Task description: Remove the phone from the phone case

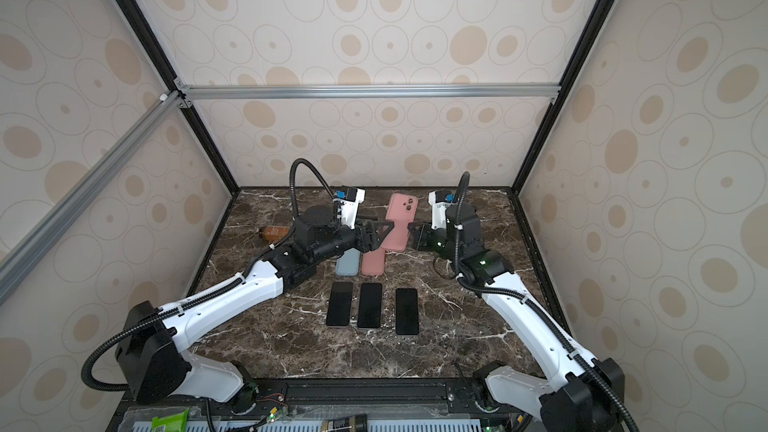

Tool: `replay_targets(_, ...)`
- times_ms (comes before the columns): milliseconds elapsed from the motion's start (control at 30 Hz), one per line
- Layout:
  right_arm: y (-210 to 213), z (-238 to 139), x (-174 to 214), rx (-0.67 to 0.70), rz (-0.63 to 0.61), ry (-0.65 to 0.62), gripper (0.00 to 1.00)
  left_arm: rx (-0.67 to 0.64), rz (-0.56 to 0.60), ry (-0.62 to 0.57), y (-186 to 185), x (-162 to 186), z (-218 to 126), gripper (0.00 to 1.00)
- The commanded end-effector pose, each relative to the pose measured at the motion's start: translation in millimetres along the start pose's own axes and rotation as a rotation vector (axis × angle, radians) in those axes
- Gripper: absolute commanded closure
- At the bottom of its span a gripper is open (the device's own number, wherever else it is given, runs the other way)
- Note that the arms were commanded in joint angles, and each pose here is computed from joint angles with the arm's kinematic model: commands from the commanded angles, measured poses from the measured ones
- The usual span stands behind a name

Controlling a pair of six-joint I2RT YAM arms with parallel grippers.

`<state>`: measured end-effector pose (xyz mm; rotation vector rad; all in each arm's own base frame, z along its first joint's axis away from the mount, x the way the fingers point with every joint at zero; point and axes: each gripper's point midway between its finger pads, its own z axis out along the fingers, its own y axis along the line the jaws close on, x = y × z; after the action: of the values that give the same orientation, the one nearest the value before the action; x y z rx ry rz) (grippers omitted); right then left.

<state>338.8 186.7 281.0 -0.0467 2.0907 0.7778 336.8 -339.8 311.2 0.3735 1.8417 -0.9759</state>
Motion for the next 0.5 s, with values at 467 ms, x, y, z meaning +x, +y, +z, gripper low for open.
replay_targets(467,-94,55,71,0.36,-0.016,0.517,1.0,-0.236,-0.036,0.113,99,62,18,0.18)
